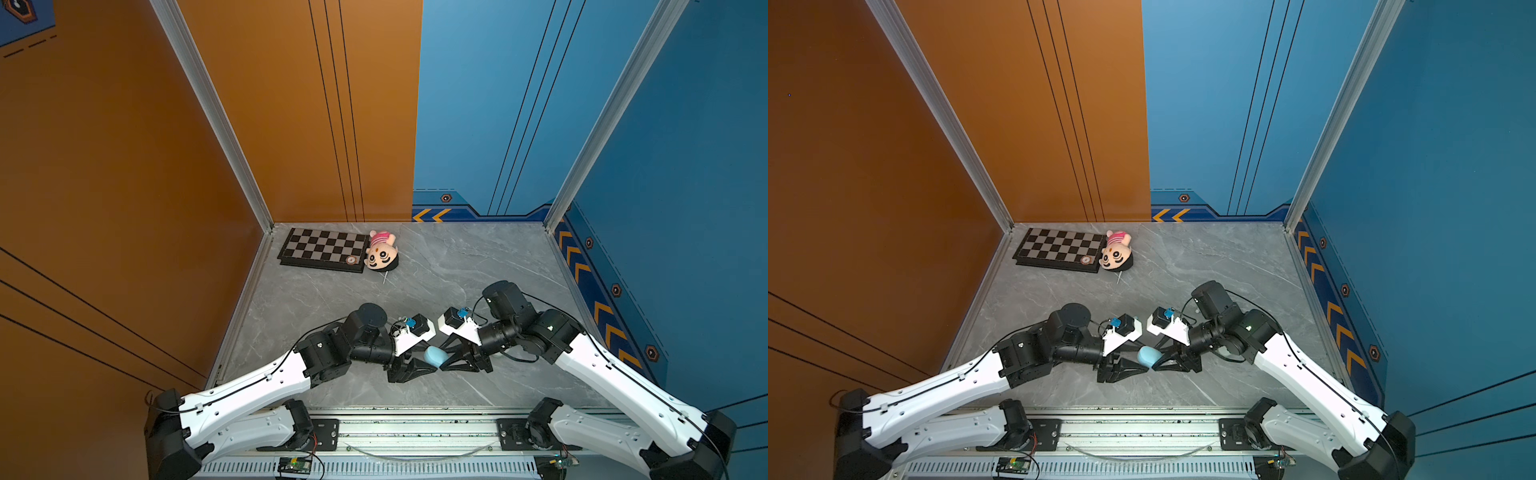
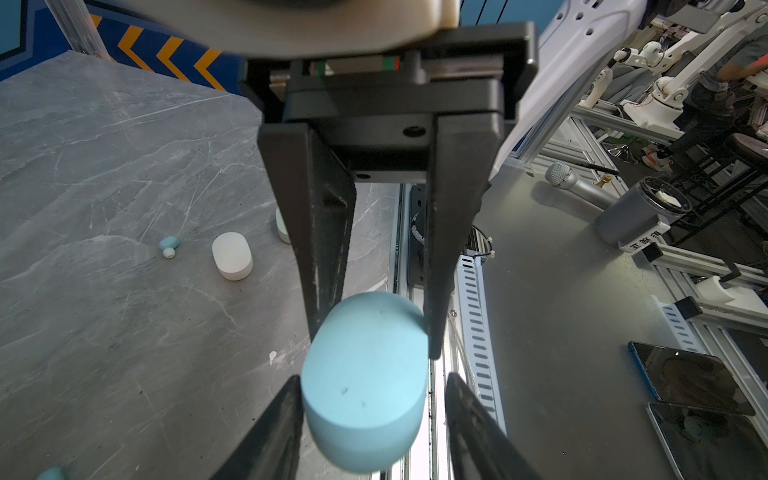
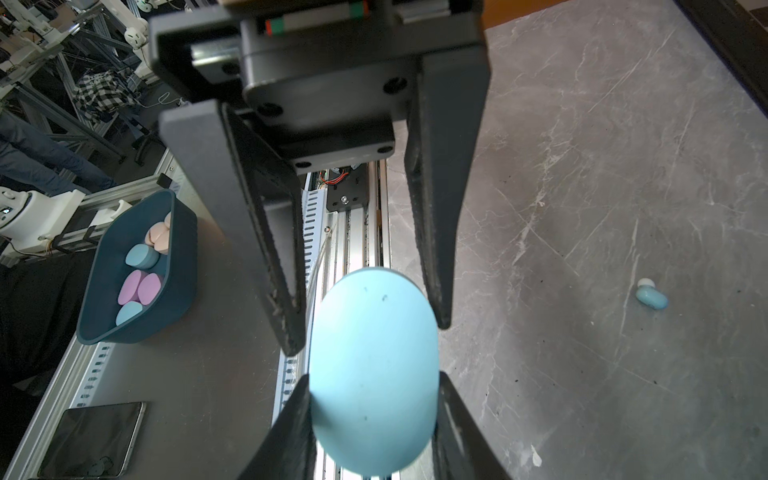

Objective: Insert the wireless bluetooth earbuds into the charging case

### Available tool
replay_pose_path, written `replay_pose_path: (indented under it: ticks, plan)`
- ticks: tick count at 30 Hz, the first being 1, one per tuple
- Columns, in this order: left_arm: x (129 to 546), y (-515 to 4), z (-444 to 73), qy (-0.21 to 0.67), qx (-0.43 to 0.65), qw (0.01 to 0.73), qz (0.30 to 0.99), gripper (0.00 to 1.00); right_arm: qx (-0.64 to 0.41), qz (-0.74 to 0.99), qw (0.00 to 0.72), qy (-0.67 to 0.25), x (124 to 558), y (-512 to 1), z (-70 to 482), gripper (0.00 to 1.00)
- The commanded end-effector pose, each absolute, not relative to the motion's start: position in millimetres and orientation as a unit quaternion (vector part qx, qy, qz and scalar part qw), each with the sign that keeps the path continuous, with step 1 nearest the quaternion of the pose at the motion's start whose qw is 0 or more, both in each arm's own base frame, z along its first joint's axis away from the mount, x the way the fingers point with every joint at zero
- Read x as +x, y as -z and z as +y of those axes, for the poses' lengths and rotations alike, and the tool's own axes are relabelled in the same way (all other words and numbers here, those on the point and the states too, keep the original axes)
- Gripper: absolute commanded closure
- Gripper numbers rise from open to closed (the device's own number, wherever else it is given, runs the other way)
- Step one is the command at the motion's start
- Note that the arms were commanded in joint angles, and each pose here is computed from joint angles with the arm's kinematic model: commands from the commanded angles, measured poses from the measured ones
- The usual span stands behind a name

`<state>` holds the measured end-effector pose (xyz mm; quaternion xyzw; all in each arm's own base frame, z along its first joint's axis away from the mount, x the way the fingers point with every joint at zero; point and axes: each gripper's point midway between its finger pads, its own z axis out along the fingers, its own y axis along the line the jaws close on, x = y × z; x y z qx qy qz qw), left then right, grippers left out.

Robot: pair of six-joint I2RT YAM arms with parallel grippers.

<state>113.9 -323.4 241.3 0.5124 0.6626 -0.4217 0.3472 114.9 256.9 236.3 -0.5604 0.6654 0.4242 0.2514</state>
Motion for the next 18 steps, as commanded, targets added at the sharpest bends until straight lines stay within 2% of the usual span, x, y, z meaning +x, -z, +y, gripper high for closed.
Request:
replay_pose_path:
  ticks: [1, 5, 12, 18]
  plan:
    - [109, -247, -327, 0.43, 0.522, 0.344, 0.651, 0.45, -0.561, 0.657, 0.277, -0.421, 118, -251, 259, 0.78]
    - [109, -248, -328, 0.431, 0.523, 0.343, 0.65, 0.5, -0.561, 0.657, 0.276, -0.42, 117, -250, 259, 0.78]
    - [110, -250, -329, 0.429, 0.522, 0.346, 0.651, 0.71, -0.554, 0.666, 0.278, -0.415, 121, -246, 259, 0.75]
    - [113, -250, -329, 0.424, 0.518, 0.35, 0.655, 0.91, -0.541, 0.678, 0.28, -0.411, 124, -240, 258, 0.62]
